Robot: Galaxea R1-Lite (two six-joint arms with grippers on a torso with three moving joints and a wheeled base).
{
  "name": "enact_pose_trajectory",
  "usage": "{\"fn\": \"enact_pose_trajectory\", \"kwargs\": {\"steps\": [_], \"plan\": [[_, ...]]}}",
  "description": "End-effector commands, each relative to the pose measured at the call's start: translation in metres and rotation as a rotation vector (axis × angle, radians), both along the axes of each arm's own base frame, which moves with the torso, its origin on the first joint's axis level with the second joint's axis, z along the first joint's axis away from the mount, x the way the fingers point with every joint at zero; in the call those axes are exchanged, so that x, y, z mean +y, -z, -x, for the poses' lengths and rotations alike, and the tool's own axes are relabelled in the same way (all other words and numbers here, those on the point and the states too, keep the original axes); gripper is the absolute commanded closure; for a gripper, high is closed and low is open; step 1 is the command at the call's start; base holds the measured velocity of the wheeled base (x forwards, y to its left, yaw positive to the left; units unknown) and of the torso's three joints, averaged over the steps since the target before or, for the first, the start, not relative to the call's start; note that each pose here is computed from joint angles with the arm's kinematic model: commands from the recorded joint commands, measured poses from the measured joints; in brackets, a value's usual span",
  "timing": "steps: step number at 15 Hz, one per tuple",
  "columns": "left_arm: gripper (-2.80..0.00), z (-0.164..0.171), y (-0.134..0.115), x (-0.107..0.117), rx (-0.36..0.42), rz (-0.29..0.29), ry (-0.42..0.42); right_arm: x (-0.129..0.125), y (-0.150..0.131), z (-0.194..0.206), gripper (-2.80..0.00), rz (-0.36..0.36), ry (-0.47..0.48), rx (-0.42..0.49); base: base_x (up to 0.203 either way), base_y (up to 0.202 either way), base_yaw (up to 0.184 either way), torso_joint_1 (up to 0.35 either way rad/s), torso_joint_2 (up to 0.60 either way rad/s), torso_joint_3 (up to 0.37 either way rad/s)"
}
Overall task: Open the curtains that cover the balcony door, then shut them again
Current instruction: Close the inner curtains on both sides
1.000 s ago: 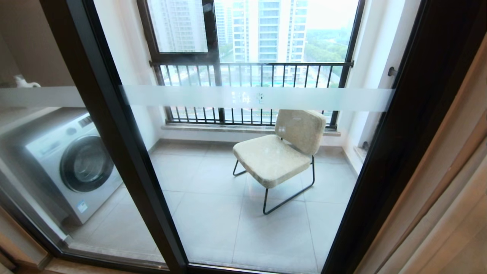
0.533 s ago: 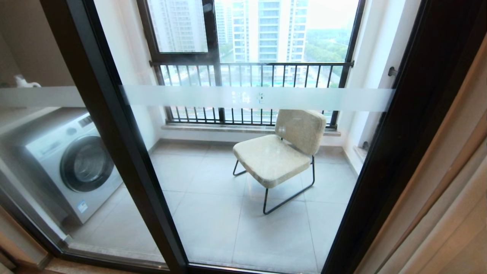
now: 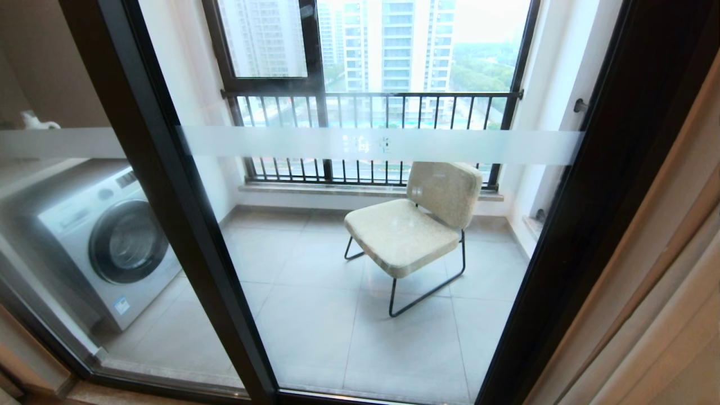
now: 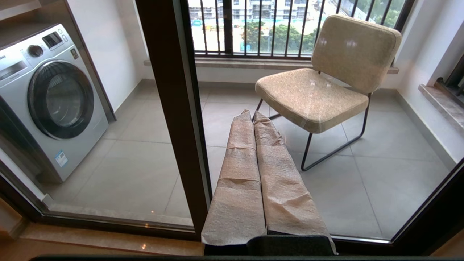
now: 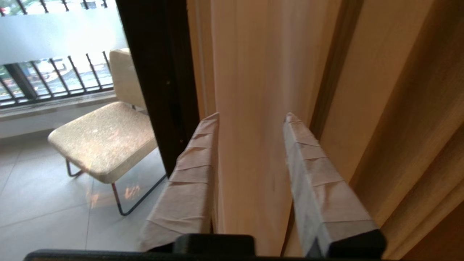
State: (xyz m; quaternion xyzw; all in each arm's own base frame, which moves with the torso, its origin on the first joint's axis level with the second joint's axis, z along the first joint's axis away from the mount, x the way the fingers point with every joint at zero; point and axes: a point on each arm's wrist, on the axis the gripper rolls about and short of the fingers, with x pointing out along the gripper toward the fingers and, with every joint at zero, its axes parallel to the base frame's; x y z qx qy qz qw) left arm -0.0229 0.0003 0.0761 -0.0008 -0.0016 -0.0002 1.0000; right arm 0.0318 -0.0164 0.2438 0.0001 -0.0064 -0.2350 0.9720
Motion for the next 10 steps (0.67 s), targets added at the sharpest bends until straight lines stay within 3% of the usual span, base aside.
{"fn": "enact_pose_trajectory", "kwargs": {"steps": [1,6,10], "plan": [[0.0,0.0,0.0,0.0,0.0,0.0,-0.001,-0.007,-0.008,-0.009,-2.8,-0.002,0.046,0.004,0.0,0.0,0.0,0.0,0.0,0.0],[0.0,0.0,0.0,0.0,-0.001,0.0,0.0,-0.018,-0.023,-0.02,-2.8,0.027,0.108,-0.096,0.0,0.0,0.0,0.0,0.0,0.0],[0.0,0.0,0.0,0.0,-0.001,0.0,0.0,-0.03,-0.033,-0.036,-2.8,0.022,0.111,-0.123,0.0,0.0,0.0,0.0,0.0,0.0]]}}
